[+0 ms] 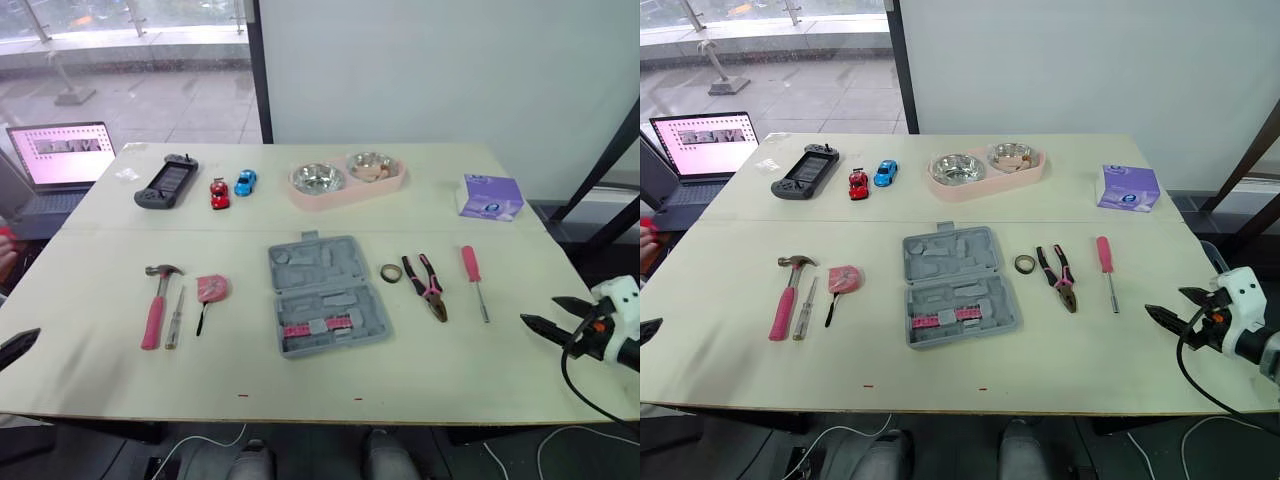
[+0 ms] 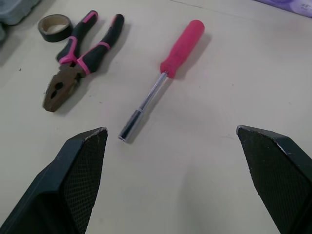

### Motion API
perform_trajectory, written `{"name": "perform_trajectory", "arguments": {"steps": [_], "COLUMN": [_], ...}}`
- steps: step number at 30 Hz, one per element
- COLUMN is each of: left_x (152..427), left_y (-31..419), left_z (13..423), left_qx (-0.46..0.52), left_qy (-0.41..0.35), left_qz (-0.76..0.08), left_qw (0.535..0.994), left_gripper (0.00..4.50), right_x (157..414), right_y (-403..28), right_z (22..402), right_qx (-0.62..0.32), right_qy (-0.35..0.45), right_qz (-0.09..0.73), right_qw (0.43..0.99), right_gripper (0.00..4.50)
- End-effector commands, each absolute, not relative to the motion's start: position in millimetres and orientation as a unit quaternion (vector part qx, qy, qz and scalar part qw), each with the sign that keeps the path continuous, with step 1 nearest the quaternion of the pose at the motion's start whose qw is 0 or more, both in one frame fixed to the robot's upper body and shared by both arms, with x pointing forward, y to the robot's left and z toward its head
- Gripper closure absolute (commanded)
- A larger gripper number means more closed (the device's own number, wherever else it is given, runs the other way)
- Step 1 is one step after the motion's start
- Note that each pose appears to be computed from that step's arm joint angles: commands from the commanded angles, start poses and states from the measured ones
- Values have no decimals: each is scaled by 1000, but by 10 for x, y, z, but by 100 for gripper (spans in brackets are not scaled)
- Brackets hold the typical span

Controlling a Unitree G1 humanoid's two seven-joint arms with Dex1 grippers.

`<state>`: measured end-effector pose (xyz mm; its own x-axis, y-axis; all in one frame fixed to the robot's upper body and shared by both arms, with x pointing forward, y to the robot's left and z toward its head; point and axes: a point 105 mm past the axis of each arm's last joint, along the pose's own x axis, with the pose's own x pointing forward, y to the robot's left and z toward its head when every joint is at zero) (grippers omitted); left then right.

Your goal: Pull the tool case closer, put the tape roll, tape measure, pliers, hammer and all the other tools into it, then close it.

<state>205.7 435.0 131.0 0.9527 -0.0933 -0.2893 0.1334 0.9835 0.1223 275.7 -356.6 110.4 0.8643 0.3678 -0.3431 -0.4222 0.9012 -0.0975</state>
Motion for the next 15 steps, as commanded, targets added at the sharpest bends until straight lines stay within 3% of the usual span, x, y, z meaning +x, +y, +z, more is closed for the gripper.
{"name": "perform_trajectory", "arguments": {"steps": [1, 4, 7, 10, 14, 15], "left_x": [2307, 2533, 2845, 3037, 3222, 3258], "left_y": [3830, 3365, 2695, 2189, 1753, 1732], "left_z": [1198, 1104, 972, 826, 650, 599], "left_qx": [56, 24, 11, 31, 60, 78], "left_qy": [123, 100, 88, 100, 125, 134], "left_qz": [-125, -162, -218, -266, -308, -307], "left_qw": [983, 981, 972, 958, 941, 939], "left_gripper": [5, 5, 88, 235, 435, 443], "right_x": [2923, 2968, 3094, 3207, 3460, 3509], "right_y": [-2972, -2525, -1980, -1662, -1595, -1616], "right_z": [1357, 1341, 1240, 1165, 917, 891], "right_qx": [-71, -63, -75, -88, -149, -162], "right_qy": [106, 108, 118, 126, 173, 179], "right_qz": [285, 343, 392, 419, 394, 385], "right_qw": [950, 931, 909, 895, 890, 891], "right_gripper": [0, 0, 86, 230, 428, 440]}}
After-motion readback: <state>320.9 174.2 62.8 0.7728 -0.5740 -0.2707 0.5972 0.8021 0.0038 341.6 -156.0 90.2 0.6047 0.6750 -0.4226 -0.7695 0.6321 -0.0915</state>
